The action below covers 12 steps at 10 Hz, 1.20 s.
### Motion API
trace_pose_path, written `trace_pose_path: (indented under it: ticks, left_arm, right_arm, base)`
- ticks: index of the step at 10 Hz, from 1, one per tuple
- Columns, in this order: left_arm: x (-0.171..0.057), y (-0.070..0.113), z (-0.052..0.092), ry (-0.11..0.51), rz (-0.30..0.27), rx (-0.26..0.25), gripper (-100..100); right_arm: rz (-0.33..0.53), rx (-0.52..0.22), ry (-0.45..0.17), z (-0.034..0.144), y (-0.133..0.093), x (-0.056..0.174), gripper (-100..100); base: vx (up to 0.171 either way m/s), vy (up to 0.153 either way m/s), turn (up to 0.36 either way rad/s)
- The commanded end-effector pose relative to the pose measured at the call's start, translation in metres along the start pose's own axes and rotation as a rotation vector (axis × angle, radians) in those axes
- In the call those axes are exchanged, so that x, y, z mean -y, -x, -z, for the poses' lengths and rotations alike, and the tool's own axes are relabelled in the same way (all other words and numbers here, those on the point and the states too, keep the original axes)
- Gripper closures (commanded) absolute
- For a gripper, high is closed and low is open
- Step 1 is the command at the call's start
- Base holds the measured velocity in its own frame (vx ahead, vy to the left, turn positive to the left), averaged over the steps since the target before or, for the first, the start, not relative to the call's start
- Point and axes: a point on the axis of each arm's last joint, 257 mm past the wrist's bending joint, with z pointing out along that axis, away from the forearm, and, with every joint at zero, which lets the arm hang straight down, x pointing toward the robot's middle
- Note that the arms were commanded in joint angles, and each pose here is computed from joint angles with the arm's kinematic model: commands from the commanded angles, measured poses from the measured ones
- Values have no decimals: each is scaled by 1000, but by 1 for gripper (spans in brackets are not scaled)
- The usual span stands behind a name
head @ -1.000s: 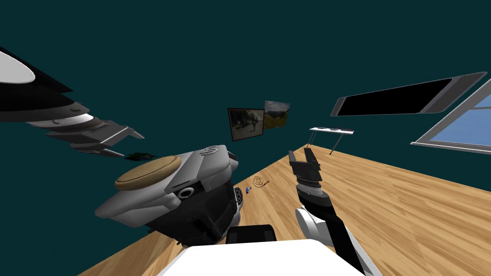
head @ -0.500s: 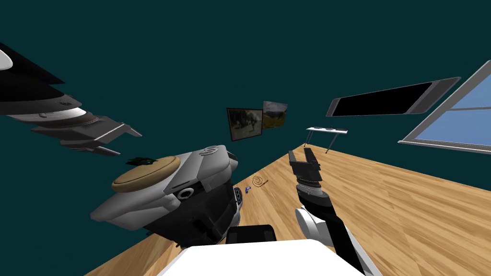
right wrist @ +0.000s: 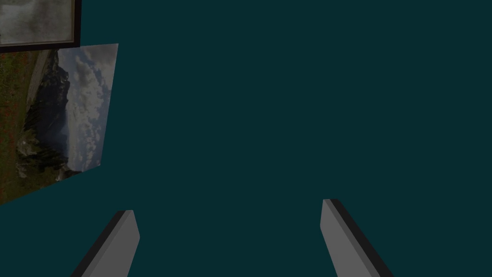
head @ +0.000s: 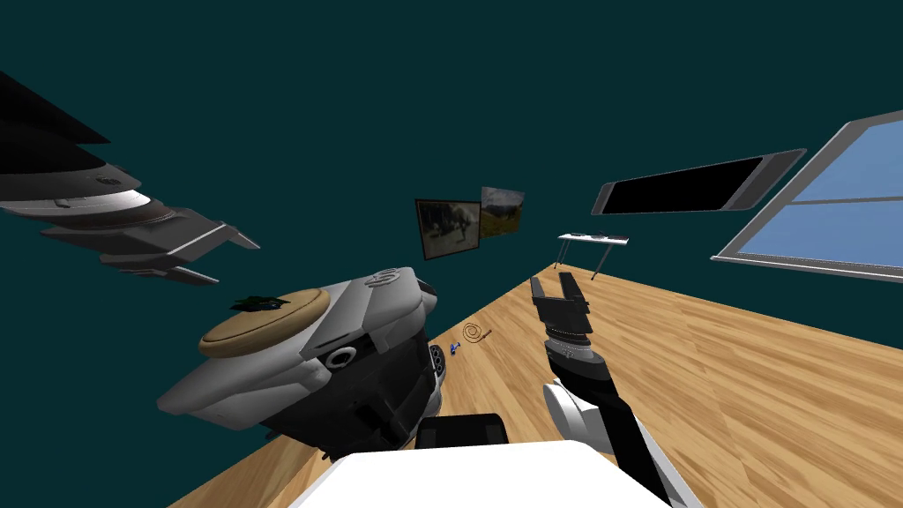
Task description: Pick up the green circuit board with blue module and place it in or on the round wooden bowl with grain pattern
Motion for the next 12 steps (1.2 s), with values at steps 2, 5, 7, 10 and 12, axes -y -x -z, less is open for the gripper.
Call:
trace_pose_path:
  ticks: [2,5,7,10,12]
  left_arm:
    - [0,0,0,0,-1,0,-100]
    - [0,0,0,0,-1,0,-100]
    - [-6,-3,18,0,1,-2,-100]
    - [-4,-7,46,-50,3,-21,-100]
    - [-12,-5,36,1,3,-2,-100]
  right_arm:
    - [0,0,0,0,0,0,0]
    - [0,0,0,0,0,0,0]
    - [0,0,0,0,0,0,0]
    - [0,0,0,0,0,0,0]
    - [0,0,0,0,0,0,0]
  base:
    - [11,-13,39]
    - [-2,2,-5]
    - [-2,2,-7]
    - [-6,7,-21]
    - [3,-3,10]
